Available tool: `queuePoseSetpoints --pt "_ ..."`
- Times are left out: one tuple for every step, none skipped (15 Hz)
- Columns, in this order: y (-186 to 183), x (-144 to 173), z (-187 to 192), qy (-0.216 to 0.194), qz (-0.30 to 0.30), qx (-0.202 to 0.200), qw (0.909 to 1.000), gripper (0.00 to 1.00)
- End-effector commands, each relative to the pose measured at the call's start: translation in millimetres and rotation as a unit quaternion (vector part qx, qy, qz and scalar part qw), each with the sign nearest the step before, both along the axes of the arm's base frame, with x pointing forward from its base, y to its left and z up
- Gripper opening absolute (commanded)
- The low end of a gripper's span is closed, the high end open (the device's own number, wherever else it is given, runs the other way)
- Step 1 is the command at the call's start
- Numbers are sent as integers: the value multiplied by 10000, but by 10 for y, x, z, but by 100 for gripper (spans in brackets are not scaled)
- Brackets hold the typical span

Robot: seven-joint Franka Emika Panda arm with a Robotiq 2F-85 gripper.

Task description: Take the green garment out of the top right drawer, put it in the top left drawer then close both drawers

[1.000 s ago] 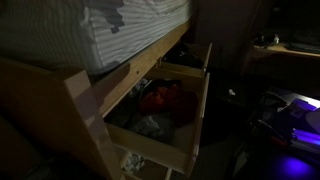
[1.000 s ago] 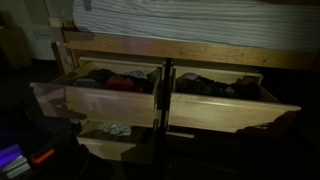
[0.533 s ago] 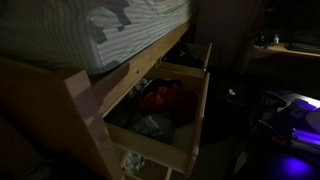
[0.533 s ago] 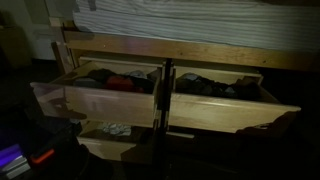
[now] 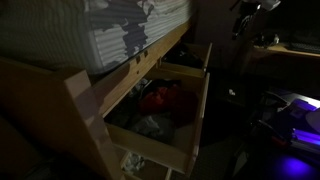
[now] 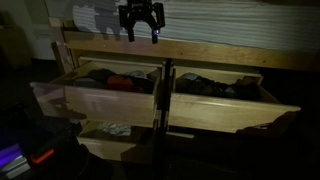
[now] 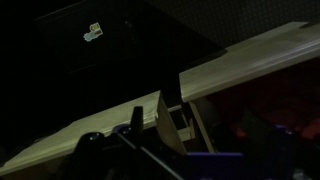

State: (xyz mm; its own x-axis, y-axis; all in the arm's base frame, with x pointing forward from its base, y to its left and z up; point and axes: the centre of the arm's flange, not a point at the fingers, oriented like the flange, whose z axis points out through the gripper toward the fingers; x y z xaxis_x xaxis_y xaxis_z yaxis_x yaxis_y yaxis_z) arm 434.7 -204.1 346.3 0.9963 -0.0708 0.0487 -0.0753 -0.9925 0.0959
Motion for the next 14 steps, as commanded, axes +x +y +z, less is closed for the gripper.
queuePoseSetpoints --pt "-55 638 -240 -316 -404 -502 9974 100" --pt "-5 710 -202 -620 -396 -739 9945 100" --pt "58 790 -162 -852 -411 -899 9914 100" --pt "59 899 -233 -1072 -520 -1068 9871 100" --pt "46 985 -278 -1281 -679 -1203 9821 100" --pt "-8 1056 -403 -1410 -945 -1281 9771 100" --pt "-33 1093 -519 -1430 -1294 -1173 9742 100" --pt "-40 1116 -606 -1393 -1633 -1082 9707 100" --pt "-35 1109 -639 -1202 -1853 -819 9719 100" --pt "-25 1003 -498 -1295 -1500 -959 9755 100" --pt "-26 1017 -595 -1241 -1646 -901 9744 100" --pt "-17 1028 -654 -1208 -1711 -872 9739 100" --pt "-11 1041 -673 -1205 -1744 -857 9735 100" --pt "-10 1048 -670 -1211 -1757 -853 9732 100"
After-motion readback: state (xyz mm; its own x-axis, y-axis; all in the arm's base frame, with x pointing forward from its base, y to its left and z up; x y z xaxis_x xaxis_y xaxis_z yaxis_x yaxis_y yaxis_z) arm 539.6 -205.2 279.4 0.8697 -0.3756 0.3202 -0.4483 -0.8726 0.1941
